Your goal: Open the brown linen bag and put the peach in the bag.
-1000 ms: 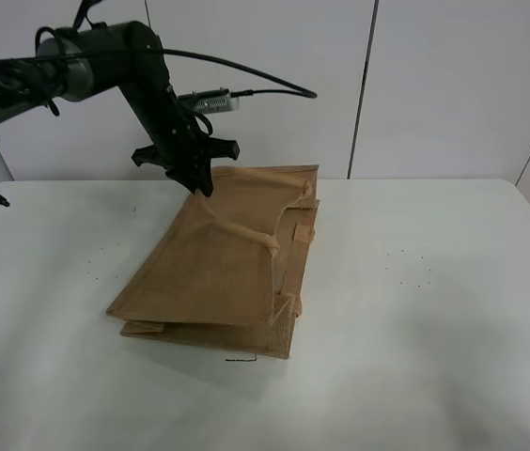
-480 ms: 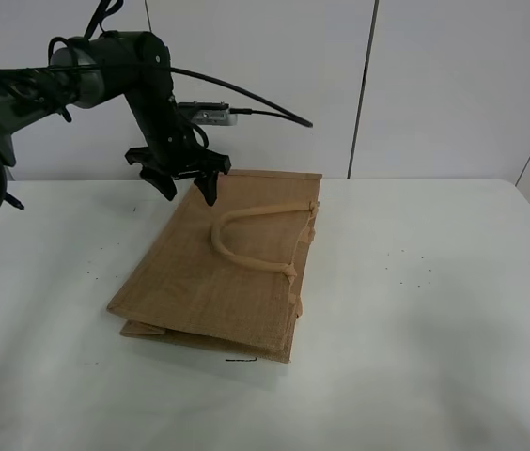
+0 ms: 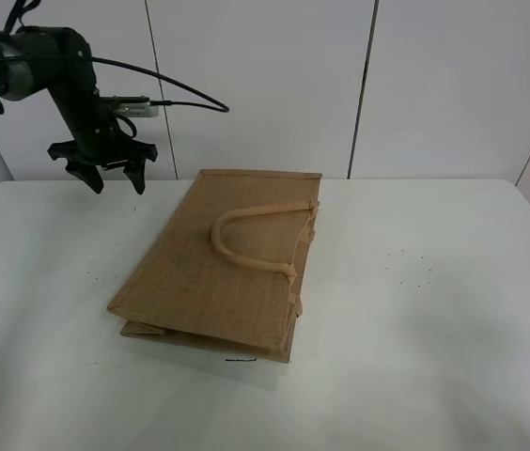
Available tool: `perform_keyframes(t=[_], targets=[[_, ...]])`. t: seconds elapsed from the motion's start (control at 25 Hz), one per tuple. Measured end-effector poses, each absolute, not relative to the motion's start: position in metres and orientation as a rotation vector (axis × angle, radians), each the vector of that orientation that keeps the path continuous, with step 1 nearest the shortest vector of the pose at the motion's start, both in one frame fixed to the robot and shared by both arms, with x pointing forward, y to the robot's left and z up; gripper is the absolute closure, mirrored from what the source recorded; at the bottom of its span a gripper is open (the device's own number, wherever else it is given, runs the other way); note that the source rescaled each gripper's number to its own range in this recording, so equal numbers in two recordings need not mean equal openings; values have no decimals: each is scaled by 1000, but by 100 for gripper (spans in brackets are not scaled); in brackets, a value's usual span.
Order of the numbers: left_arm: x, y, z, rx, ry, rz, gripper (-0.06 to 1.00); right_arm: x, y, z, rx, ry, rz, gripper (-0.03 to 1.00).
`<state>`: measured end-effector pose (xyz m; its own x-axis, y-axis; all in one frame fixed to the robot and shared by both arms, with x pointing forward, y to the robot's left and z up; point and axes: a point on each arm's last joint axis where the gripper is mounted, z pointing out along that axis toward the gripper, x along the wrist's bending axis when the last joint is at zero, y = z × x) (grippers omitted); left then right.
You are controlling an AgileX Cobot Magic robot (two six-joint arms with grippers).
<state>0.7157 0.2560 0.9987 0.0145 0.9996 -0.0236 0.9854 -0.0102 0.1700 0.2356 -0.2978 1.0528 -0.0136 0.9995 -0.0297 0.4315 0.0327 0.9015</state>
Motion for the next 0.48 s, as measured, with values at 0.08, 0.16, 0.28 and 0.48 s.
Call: perform_keyframes(t=[0.08,0.16,0.28,0.48], targets=[[708,269,1003,2107,2144,136,-5,236,-298,1053,1501,1550,945,-3],[699,280,1009,2088,2174,127,-5,236,-298,1053,1501,1550,945,-3],[679,286,1031,2072,2177,145,-5,236,-298,1053,1501,1550,945,-3],[629,283,1078,2055,2134,195,-5,236,-298,1053,1501,1550,945,-3]])
